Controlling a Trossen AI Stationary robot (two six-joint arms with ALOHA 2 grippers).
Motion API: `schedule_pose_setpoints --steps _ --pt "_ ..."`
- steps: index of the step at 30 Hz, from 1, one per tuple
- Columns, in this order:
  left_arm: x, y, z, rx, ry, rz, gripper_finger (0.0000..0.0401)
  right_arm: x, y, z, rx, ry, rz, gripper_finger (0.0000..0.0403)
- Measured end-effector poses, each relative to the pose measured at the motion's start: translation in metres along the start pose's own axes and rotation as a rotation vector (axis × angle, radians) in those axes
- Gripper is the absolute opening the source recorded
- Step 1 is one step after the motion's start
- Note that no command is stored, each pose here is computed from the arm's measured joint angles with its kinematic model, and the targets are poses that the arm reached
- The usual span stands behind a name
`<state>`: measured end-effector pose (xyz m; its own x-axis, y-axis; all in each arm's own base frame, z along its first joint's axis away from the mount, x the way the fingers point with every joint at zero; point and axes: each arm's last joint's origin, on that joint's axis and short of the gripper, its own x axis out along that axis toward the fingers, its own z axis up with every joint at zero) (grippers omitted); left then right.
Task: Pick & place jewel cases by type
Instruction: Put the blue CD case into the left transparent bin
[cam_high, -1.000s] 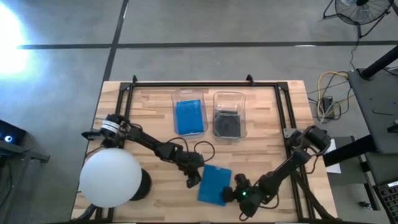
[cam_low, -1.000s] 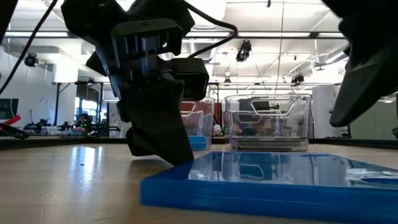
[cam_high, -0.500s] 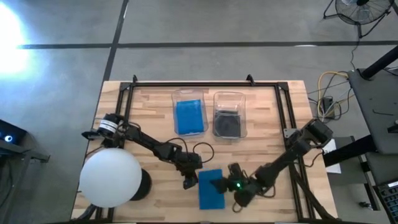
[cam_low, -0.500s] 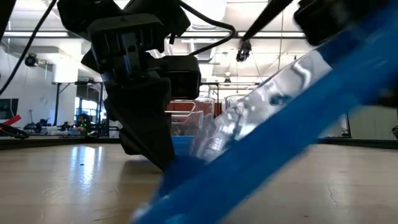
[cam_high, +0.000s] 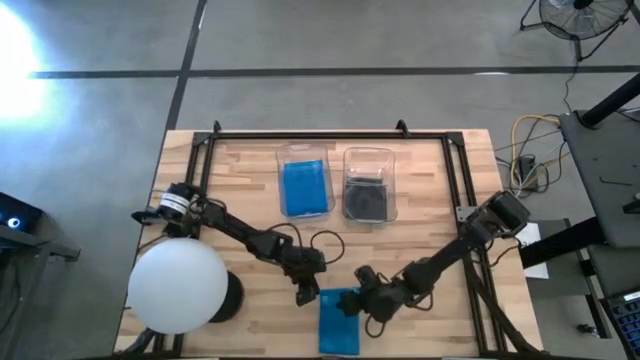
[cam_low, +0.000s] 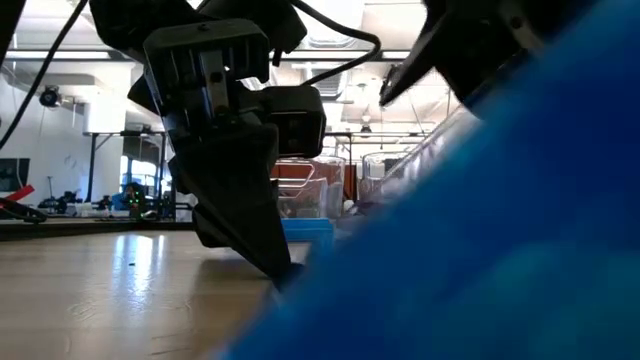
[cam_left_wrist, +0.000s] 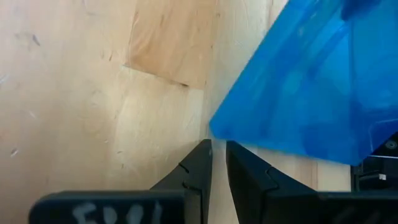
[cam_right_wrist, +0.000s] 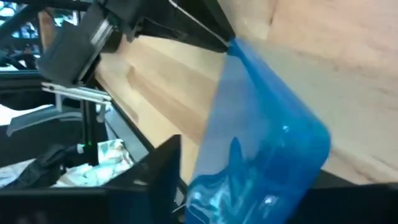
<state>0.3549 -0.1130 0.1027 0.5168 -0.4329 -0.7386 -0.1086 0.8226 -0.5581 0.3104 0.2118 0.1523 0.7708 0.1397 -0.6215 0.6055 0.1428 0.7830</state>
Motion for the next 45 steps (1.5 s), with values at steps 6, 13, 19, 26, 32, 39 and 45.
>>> schedule_pose_setpoints --steps 6,13,19,26,32,39,45 --pt "-0.019 -0.009 0.003 0.030 -0.026 0.004 0.0037 -0.001 -0.003 -0.002 -0.004 0.056 -0.023 0.0064" --pt "-0.079 -0.026 -0.005 0.050 -0.106 0.149 0.0037 -0.037 0.015 0.020 -0.125 -0.037 -0.048 0.0018" --pt "-0.133 -0.040 -0.010 0.062 -0.171 0.185 0.0037 -0.090 0.061 0.091 -0.273 -0.198 0.082 0.0019" --pt "-0.178 -0.045 -0.017 0.077 -0.267 0.224 0.0037 -0.114 0.066 0.238 -0.321 -0.317 0.063 0.0020" --pt "-0.196 -0.032 -0.032 0.054 -0.293 0.266 0.0037 -0.094 0.065 0.327 -0.338 -0.135 0.105 0.0023" --pt "-0.199 -0.009 -0.045 0.009 -0.305 0.310 0.0037 -0.043 0.077 0.390 -0.311 -0.032 0.060 0.0081" --pt "-0.209 0.007 -0.049 -0.024 -0.341 0.329 0.0037 -0.017 0.071 0.407 -0.249 0.091 -0.157 0.0159"
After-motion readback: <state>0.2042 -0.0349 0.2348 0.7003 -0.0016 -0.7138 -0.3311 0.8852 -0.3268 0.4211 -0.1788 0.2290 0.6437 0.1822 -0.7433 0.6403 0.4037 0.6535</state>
